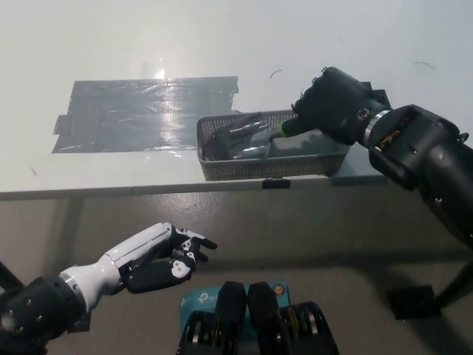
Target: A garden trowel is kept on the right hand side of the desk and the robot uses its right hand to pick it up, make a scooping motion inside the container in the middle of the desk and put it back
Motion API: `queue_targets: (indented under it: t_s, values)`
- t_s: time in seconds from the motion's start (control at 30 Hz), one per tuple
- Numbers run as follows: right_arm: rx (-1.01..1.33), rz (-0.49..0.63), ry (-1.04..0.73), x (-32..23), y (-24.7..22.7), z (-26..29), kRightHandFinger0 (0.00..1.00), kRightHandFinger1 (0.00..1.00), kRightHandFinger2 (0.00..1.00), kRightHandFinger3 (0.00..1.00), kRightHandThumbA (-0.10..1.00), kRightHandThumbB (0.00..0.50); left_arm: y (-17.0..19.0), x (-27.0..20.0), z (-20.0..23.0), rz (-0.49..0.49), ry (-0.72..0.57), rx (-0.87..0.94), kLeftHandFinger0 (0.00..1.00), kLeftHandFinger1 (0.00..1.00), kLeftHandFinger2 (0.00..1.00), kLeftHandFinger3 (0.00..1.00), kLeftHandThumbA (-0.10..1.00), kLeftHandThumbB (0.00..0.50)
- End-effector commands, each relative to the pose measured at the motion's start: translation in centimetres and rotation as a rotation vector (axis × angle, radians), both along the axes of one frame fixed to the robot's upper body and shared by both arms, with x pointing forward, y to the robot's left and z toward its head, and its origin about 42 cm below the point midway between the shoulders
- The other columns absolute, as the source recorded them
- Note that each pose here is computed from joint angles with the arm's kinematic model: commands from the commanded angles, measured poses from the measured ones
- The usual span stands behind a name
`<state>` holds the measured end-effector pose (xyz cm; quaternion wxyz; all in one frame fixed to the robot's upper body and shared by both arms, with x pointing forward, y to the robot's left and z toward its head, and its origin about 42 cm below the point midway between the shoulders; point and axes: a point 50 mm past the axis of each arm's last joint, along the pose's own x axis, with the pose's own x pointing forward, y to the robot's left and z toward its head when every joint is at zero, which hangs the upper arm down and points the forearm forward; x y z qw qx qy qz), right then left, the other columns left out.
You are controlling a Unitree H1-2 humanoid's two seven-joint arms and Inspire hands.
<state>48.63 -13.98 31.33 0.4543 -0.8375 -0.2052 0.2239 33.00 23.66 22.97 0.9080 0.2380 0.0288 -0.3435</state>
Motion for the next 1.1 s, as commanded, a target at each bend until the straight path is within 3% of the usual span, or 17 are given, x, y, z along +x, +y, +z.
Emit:
queue_targets:
  t_s: [0.0,0.1,0.23,0.27,0.3,0.33,0.37,0.43,0.47,0.6,0.63,0.67,0.7,0.73,0.8,0.97,1.07]
  values:
    - [0.14,-0.048,0.049,0.3,0.3,1.8,0.0,0.03,0.41,0.1,-0.1,0.035,0.5,0.3,0.5,0.005,-0.01,0.03,0.67,0.72,0.77,0.99,1.0,0.275]
    - [0.212,-0.111,0.097,0.6,-1.0,1.8,0.0,0.03,0.4,0.04,-0.1,0.049,0.6,0.2,0.3,0.013,-0.007,0.028,0.67,0.73,0.78,0.99,1.0,0.274]
    - [0.364,-0.182,0.154,0.9,-2.9,1.7,0.0,0.09,0.42,0.0,-0.1,0.223,0.9,-0.1,-0.1,0.027,0.003,0.025,0.67,0.73,0.78,0.99,1.0,0.287]
    - [0.448,-0.236,0.188,1.1,-4.4,1.9,0.0,0.1,0.43,0.08,-0.1,0.187,1.0,-0.2,-0.3,0.031,0.01,0.018,0.68,0.73,0.77,0.98,1.0,0.292]
    - [0.485,-0.263,0.199,1.3,-5.1,2.1,0.0,0.11,0.45,0.27,-0.1,0.191,1.0,-0.3,-0.4,0.033,0.011,0.017,0.69,0.73,0.77,0.98,1.0,0.298]
    - [0.534,-0.295,0.201,1.3,-5.9,2.4,0.0,0.11,0.44,0.25,-0.1,0.213,1.0,-0.3,-0.5,0.037,0.014,0.014,0.69,0.73,0.77,0.97,1.0,0.316]
    - [0.574,-0.322,0.214,1.3,-6.5,2.7,0.0,0.12,0.45,0.5,-0.1,0.216,1.0,-0.4,-0.5,0.035,0.012,0.015,0.69,0.73,0.77,0.96,1.0,0.315]
    - [0.63,-0.333,0.222,1.4,-7.2,2.9,0.0,0.1,0.43,0.38,-0.1,0.246,1.0,-0.5,-0.7,0.038,0.016,0.013,0.69,0.73,0.78,0.96,1.0,0.319]
    - [0.687,-0.329,0.231,1.4,-8.0,3.1,0.0,0.08,0.4,0.05,-0.1,0.233,1.0,-0.5,-0.8,0.042,0.02,0.009,0.68,0.73,0.78,0.96,1.0,0.307]
    - [0.767,-0.359,0.227,1.3,-9.8,3.4,0.0,0.06,0.39,0.06,-0.1,0.29,1.0,-0.6,-1.1,0.051,0.023,0.004,0.66,0.72,0.78,0.97,1.0,0.296]
    - [0.758,-0.379,0.227,1.5,-10.5,3.5,0.0,0.14,0.49,0.05,-0.1,0.244,1.0,-0.7,-1.1,0.055,0.021,0.007,0.66,0.73,0.78,0.97,1.0,0.291]
    - [0.746,-0.392,0.218,1.4,-10.8,3.9,0.0,0.17,0.52,0.46,-0.1,0.235,1.1,-0.8,-1.2,0.059,0.021,0.006,0.67,0.73,0.79,0.97,1.0,0.294]
    - [0.739,-0.391,0.213,1.4,-11.1,4.3,0.0,0.14,0.46,0.73,-0.1,0.186,1.3,-1.0,-1.3,0.062,0.023,0.008,0.67,0.73,0.79,0.98,1.0,0.302]
    - [0.733,-0.383,0.211,1.6,-10.9,4.5,0.0,0.09,0.39,0.66,-0.1,0.191,1.5,-1.1,-1.3,0.07,0.024,0.007,0.68,0.74,0.8,0.99,1.0,0.309]
    - [0.724,-0.383,0.188,2.2,-12.2,5.6,0.0,0.1,0.4,0.12,-0.1,0.189,1.8,-1.4,-1.4,0.079,0.028,0.004,0.68,0.74,0.8,1.0,1.0,0.303]
    - [0.768,-0.434,0.169,3.1,-15.2,6.6,0.0,0.15,0.43,0.09,-0.1,0.16,2.1,-1.7,-1.9,0.091,0.034,0.01,0.69,0.75,0.8,0.99,1.0,0.296]
    - [0.743,-0.492,0.164,3.3,-15.8,5.4,0.0,0.13,0.38,0.14,-0.1,0.194,2.2,-1.9,-2.0,0.088,0.039,0.009,0.69,0.75,0.8,0.99,1.0,0.301]
